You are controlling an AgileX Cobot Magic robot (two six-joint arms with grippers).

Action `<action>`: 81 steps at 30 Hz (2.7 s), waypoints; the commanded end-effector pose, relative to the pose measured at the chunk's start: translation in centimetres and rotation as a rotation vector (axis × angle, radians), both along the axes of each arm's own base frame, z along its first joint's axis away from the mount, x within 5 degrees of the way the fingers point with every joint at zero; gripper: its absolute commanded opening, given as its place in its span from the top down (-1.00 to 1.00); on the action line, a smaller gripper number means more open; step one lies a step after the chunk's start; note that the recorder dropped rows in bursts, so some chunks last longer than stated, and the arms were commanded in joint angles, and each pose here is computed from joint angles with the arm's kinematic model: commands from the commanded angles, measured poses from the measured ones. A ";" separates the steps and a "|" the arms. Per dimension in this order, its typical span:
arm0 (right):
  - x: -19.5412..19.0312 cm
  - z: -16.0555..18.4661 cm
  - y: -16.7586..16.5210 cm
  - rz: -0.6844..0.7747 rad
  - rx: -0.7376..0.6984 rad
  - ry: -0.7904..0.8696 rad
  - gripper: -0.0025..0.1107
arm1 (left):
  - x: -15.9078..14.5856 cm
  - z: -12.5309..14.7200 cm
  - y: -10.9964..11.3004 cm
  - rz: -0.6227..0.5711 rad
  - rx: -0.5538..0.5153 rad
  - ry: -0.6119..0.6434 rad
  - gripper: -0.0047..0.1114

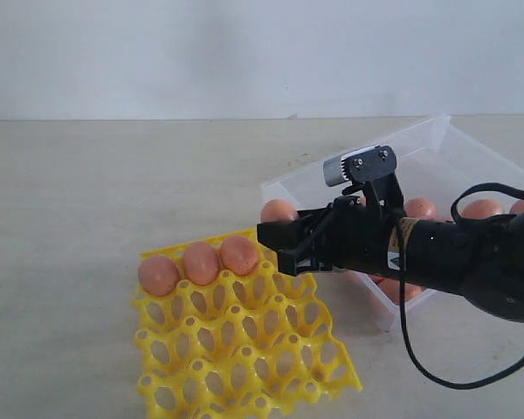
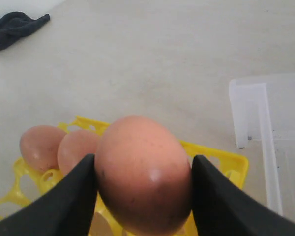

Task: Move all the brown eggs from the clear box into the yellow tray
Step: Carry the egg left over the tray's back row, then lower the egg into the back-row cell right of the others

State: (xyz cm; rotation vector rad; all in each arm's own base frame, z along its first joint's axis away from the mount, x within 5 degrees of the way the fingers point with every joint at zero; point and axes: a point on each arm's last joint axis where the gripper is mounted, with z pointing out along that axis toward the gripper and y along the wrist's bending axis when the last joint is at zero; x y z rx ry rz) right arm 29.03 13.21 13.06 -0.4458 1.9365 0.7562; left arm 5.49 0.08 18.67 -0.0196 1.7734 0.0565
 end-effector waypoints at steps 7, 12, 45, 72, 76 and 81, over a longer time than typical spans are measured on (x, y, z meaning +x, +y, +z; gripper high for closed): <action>2.2 -0.9 0.5 -0.022 -0.016 0.022 0.96 | 0.0 0.1 0.0 0.003 0.003 -0.011 0.85; 2.0 -1.0 0.7 0.020 -0.029 0.026 0.96 | 0.0 0.1 0.0 0.003 0.003 -0.011 0.85; 1.6 -2.1 0.5 0.075 -0.159 0.057 0.81 | 0.0 0.1 0.0 0.003 0.003 -0.011 0.85; 1.6 -2.1 0.5 0.082 -0.170 0.048 0.01 | 0.0 0.1 0.0 0.003 0.003 -0.011 0.85; 1.6 -2.1 0.5 0.082 -0.170 0.048 0.01 | 0.0 0.1 0.0 0.003 0.003 -0.011 0.85; 1.6 -2.0 0.6 0.086 -0.159 0.038 0.01 | 0.0 0.1 0.0 0.003 0.003 -0.011 0.85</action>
